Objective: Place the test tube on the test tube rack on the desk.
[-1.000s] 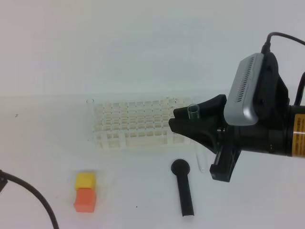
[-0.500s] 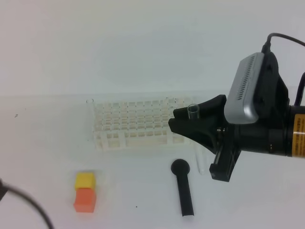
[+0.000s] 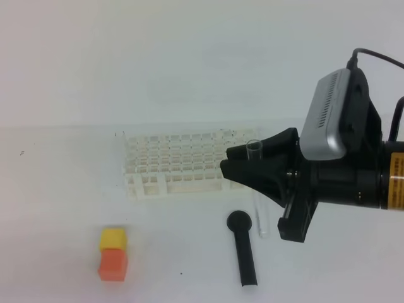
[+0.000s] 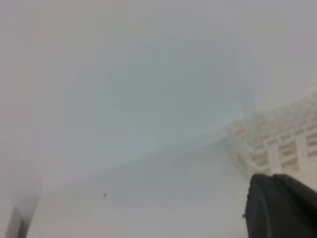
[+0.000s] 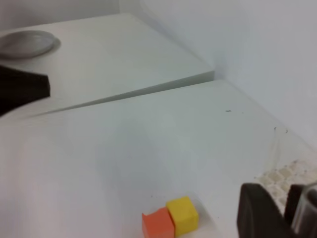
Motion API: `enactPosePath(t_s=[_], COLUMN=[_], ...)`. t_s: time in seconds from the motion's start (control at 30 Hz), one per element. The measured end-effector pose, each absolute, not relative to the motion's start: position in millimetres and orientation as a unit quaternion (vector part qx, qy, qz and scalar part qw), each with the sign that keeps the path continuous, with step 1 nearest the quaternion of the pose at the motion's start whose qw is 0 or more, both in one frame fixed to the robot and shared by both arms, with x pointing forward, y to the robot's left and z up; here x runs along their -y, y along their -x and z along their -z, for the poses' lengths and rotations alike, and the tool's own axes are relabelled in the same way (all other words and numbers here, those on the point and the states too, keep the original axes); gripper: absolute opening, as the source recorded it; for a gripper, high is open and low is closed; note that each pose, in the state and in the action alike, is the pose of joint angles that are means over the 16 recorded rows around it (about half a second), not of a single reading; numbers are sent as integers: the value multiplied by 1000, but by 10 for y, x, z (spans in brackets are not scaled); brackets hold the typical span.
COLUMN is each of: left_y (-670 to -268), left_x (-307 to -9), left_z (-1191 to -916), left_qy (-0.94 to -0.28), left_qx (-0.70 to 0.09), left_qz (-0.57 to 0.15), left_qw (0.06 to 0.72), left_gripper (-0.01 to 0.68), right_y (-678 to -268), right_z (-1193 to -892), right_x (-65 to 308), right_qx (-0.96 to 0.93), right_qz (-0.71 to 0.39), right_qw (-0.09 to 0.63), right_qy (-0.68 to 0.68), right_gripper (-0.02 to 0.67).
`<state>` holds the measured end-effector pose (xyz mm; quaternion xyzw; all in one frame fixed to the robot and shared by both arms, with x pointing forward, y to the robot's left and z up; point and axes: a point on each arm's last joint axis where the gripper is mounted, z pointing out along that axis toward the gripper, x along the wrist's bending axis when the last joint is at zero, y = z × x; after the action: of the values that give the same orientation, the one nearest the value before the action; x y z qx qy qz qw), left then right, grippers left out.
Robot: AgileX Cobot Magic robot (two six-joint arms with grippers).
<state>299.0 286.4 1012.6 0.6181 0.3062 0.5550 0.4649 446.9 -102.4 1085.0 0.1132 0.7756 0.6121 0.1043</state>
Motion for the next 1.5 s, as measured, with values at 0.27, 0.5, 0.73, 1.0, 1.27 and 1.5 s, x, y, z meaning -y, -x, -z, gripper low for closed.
enactPosePath(t_s=[0.27,0.5,0.73,1.0,1.27,1.5], left_y=[-2934,-2910,-2893,-2873,-2862,-2873], left_x=[-2856,-2836,-2813,-2771,-2747,-2770], left_z=[-9690,-9593,-9532,-9529,-9558,-9573], left_qy=[-662,-694,-701,-672,-612,-562], left_qx=[-306,-309,-335,-406,-492,-549], left_qz=[-527,-496,-455,-380,-296,-264], left_qw=[436,421,434,489,544,560], left_gripper=[-1,-1,-1,-1,-1,-1], right_y=[-4464,-4462,-4460,-4459,-4458,-4454], right_z=[-10852,-10853,-10854,-10854,-10854,-10856], right_x=[1021,1021,1020,1019,1019,1018], right_qx=[-773,-771,-769,-768,-767,-766], right_qz=[-615,-617,-618,-619,-620,-621], right_qw=[91,80,73,67,62,59], right_qy=[-125,-137,-144,-150,-155,-157], right_gripper=[112,112,112,112,112,112])
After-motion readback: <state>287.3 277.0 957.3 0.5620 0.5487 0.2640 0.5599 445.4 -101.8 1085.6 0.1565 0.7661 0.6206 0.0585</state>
